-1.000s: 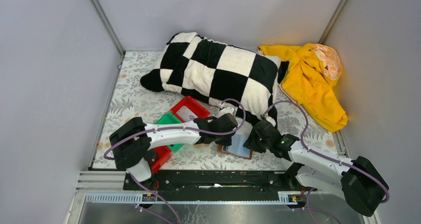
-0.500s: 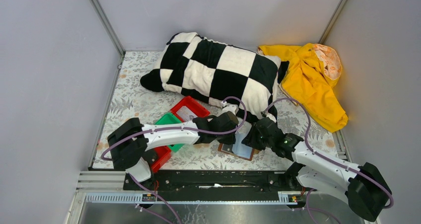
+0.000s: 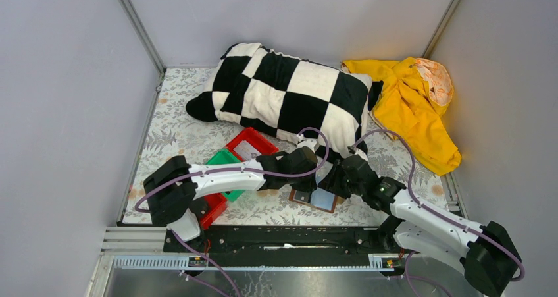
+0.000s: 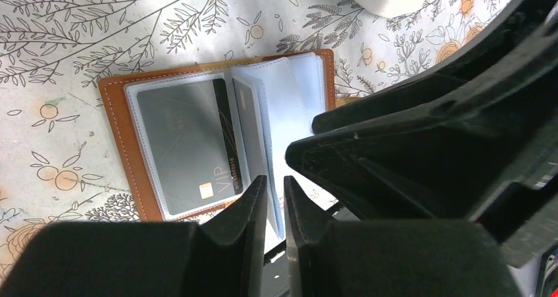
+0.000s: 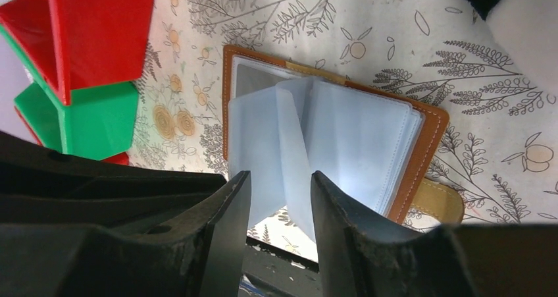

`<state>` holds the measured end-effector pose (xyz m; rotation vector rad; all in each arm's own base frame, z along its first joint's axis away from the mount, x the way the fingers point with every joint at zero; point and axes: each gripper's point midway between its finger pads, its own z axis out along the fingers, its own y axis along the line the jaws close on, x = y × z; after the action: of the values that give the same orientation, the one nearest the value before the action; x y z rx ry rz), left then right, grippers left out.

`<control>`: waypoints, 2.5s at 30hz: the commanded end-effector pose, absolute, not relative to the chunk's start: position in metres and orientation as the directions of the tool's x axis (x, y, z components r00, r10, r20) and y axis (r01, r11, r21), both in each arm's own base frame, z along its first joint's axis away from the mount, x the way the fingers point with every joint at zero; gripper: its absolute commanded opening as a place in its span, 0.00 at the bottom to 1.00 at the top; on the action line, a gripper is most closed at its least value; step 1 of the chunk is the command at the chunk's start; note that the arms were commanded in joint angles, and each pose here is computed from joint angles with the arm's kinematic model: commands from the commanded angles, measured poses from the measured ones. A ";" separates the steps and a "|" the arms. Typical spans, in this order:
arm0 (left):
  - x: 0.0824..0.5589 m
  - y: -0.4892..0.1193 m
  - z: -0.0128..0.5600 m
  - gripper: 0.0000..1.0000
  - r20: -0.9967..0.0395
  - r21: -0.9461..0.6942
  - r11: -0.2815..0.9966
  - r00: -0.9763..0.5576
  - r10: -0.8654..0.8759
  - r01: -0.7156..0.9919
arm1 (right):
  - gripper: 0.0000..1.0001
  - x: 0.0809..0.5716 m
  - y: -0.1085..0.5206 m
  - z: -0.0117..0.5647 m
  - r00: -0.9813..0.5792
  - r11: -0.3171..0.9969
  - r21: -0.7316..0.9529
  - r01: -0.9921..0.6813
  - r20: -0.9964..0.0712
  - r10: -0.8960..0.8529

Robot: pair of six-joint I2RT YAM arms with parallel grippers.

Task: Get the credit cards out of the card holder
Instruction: Remove the credit card from the card holder.

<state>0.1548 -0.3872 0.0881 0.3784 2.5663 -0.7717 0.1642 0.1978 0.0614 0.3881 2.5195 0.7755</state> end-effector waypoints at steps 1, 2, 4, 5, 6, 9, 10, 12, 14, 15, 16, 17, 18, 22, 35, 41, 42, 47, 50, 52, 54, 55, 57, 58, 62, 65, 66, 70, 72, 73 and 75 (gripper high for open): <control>0.156 -0.403 0.102 0.21 -0.499 -0.490 0.772 -0.857 0.131 0.404 | 0.47 0.177 0.195 0.078 -0.790 0.773 0.619 0.143 -0.399 0.466; 0.156 -0.403 0.101 0.22 -0.498 -0.491 0.772 -0.857 0.133 0.405 | 0.48 0.178 0.193 0.078 -0.784 0.773 0.616 0.150 -0.402 0.472; 0.156 -0.403 0.101 0.24 -0.498 -0.490 0.772 -0.857 0.134 0.406 | 0.50 0.179 0.190 0.078 -0.773 0.775 0.610 0.163 -0.410 0.484; 0.156 -0.403 0.101 0.24 -0.498 -0.490 0.772 -0.857 0.134 0.405 | 0.51 0.180 0.188 0.078 -0.768 0.776 0.607 0.168 -0.413 0.489; 0.156 -0.403 0.100 0.24 -0.497 -0.489 0.773 -0.857 0.134 0.404 | 0.51 0.181 0.188 0.078 -0.765 0.776 0.606 0.172 -0.414 0.493; 0.155 -0.403 0.098 0.24 -0.493 -0.489 0.774 -0.860 0.135 0.402 | 0.53 0.184 0.190 0.077 -0.764 0.776 0.606 0.172 -0.416 0.494; 0.155 -0.403 0.098 0.24 -0.493 -0.489 0.774 -0.859 0.135 0.403 | 0.53 0.185 0.191 0.076 -0.765 0.777 0.605 0.175 -0.413 0.494; 0.155 -0.403 0.097 0.24 -0.492 -0.488 0.775 -0.860 0.137 0.402 | 0.54 0.187 0.193 0.077 -0.765 0.778 0.603 0.175 -0.414 0.493; 0.155 -0.403 0.097 0.24 -0.492 -0.487 0.775 -0.860 0.138 0.403 | 0.54 0.189 0.195 0.079 -0.762 0.772 0.612 0.172 -0.414 0.498; 0.155 -0.402 0.097 0.24 -0.492 -0.487 0.776 -0.860 0.137 0.402 | 0.54 0.190 0.196 0.080 -0.760 0.768 0.617 0.170 -0.415 0.501; 0.155 -0.402 0.096 0.23 -0.491 -0.485 0.777 -0.860 0.138 0.401 | 0.54 0.192 0.198 0.083 -0.756 0.764 0.623 0.167 -0.417 0.505; 0.155 -0.401 0.095 0.23 -0.490 -0.484 0.778 -0.860 0.139 0.401 | 0.54 0.193 0.199 0.085 -0.753 0.761 0.627 0.163 -0.419 0.507; 0.155 -0.401 0.095 0.23 -0.489 -0.484 0.778 -0.861 0.138 0.400 | 0.54 0.194 0.199 0.086 -0.751 0.760 0.629 0.161 -0.422 0.507; 0.154 -0.401 0.094 0.22 -0.486 -0.485 0.778 -0.863 0.138 0.398 | 0.55 0.198 0.198 0.090 -0.742 0.767 0.622 0.157 -0.439 0.507; 0.153 -0.403 0.092 0.21 -0.481 -0.490 0.774 -0.865 0.142 0.400 | 0.55 0.200 0.209 0.086 -0.765 0.765 0.628 0.144 -0.420 0.488; 0.153 -0.402 0.091 0.21 -0.479 -0.488 0.777 -0.866 0.142 0.398 | 0.55 0.197 0.208 0.079 -0.776 0.774 0.614 0.153 -0.410 0.479; 0.153 -0.402 0.091 0.21 -0.480 -0.489 0.777 -0.866 0.142 0.398 | 0.55 0.197 0.207 0.078 -0.774 0.774 0.613 0.156 -0.411 0.482; 0.153 -0.402 0.090 0.21 -0.480 -0.486 0.778 -0.866 0.142 0.397 | 0.55 0.195 0.202 0.075 -0.768 0.780 0.604 0.166 -0.417 0.486; 0.154 -0.402 0.091 0.22 -0.483 -0.484 0.779 -0.864 0.141 0.398 | 0.55 0.193 0.200 0.073 -0.771 0.783 0.598 0.172 -0.413 0.485; 0.155 -0.401 0.092 0.23 -0.486 -0.481 0.781 -0.863 0.140 0.398 | 0.55 0.192 0.199 0.073 -0.771 0.784 0.597 0.172 -0.414 0.484; 0.155 -0.400 0.090 0.23 -0.485 -0.475 0.785 -0.863 0.143 0.397 | 0.55 0.192 0.198 0.075 -0.767 0.782 0.599 0.170 -0.417 0.487; 0.155 -0.399 0.089 0.23 -0.485 -0.473 0.787 -0.863 0.144 0.397 | 0.55 0.192 0.197 0.076 -0.764 0.782 0.599 0.171 -0.421 0.489; 0.154 -0.398 0.088 0.24 -0.482 -0.469 0.790 -0.864 0.146 0.395 | 0.55 0.193 0.196 0.079 -0.757 0.781 0.601 0.168 -0.429 0.493; 0.154 -0.398 0.087 0.25 -0.482 -0.468 0.791 -0.864 0.146 0.395 | 0.55 0.194 0.195 0.080 -0.755 0.782 0.600 0.167 -0.432 0.493; 0.155 -0.398 0.087 0.29 -0.483 -0.468 0.790 -0.863 0.147 0.396 | 0.56 0.194 0.197 0.077 -0.763 0.789 0.592 0.167 -0.429 0.484; 0.155 -0.399 0.088 0.29 -0.485 -0.468 0.789 -0.862 0.148 0.398 | 0.55 0.193 0.199 0.070 -0.776 0.793 0.585 0.167 -0.418 0.472; 0.155 -0.399 0.088 0.29 -0.485 -0.468 0.789 -0.862 0.147 0.398 | 0.55 0.193 0.200 0.068 -0.779 0.794 0.584 0.168 -0.415 0.470; 0.155 -0.398 0.088 0.29 -0.484 -0.468 0.789 -0.863 0.147 0.397 | 0.55 0.191 0.201 0.062 -0.790 0.801 0.573 0.174 -0.405 0.461; 0.154 -0.397 0.087 0.29 -0.483 -0.466 0.791 -0.863 0.147 0.396 | 0.55 0.191 0.200 0.060 -0.791 0.803 0.569 0.176 -0.404 0.460; 0.155 -0.397 0.087 0.29 -0.484 -0.466 0.791 -0.863 0.146 0.396 | 0.55 0.190 0.199 0.059 -0.791 0.805 0.566 0.177 -0.404 0.459; 0.155 -0.396 0.087 0.29 -0.485 -0.463 0.793 -0.862 0.146 0.395 | 0.55 0.190 0.197 0.058 -0.789 0.806 0.564 0.180 -0.407 0.461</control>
<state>0.1510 -0.3889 0.0778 0.4052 2.5937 -0.7686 0.1855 0.1961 0.0545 0.4882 2.4784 0.6882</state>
